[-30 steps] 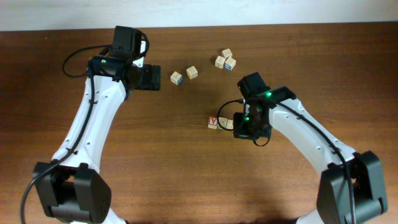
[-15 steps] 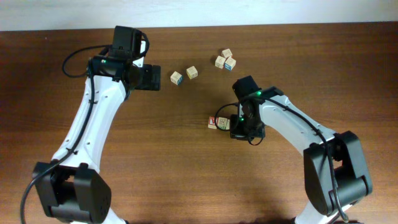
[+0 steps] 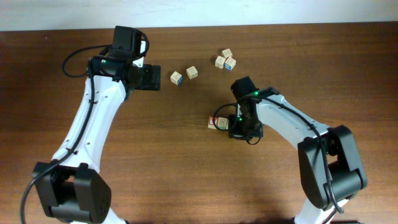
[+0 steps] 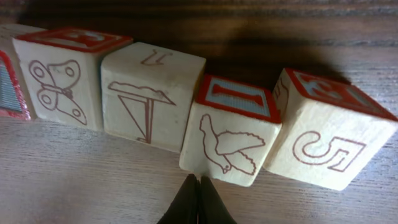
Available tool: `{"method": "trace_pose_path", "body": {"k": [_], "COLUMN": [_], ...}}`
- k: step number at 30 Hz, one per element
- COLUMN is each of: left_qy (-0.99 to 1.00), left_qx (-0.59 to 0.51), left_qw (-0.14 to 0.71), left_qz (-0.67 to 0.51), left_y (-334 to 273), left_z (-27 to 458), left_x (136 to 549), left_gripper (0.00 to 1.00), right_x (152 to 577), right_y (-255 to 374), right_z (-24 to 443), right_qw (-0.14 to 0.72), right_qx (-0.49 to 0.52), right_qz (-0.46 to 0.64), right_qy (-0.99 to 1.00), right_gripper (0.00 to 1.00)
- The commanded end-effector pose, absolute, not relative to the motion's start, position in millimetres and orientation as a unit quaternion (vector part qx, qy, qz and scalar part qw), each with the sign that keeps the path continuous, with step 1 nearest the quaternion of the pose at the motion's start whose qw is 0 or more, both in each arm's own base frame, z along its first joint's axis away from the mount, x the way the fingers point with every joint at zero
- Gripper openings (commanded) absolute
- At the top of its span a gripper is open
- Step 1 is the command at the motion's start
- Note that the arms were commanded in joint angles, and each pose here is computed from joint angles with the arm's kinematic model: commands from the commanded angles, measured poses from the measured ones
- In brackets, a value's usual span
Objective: Rotate 5 blocks
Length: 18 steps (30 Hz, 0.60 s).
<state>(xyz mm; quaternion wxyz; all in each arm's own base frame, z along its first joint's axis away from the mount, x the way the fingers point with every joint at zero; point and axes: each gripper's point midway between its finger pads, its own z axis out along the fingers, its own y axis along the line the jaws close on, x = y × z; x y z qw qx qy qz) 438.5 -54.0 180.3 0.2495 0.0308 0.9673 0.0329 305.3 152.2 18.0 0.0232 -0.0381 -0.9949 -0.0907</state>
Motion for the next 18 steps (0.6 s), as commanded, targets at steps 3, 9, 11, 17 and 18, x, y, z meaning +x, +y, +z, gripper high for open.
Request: {"method": "trace_pose_path", "body": {"k": [3,9,11,17,18], "left_qy": [0.966,0.966,0.966,0.966,0.966], "left_qx": [0.019,0.019,0.019,0.019,0.019], "left_qw": [0.255,0.255,0.255,0.255,0.255], "left_qz": [0.034,0.034,0.034,0.034,0.034], "left_y": [-50.8,-50.7,-50.7,-50.8,-50.8], "left_z": [184.6,184.6,184.6,184.6,184.6], "left_x": [442.4,442.4,442.4,442.4,442.4], "left_gripper": [0.99,0.99,0.99,0.99,0.99], "right_x": [304.5,308.9,309.0,310.7,310.7], "right_y": [146.9,141.3,141.3,141.9,141.9], "right_z": [12.0,12.1,12.1,12.1,12.1], "right_qw": [0.028,0.025,0.025,0.021,0.021], "right_qx": [-0.052,-0.066,-0.065,-0.065,-0.065], "right_qz": [-0.083,-0.085,-0.085,-0.087,-0.087], "right_qy": [-0.995,-0.994,-0.994,-0.994,-0.994], "right_gripper": [0.04,0.04,0.04,0.04,0.04]}}
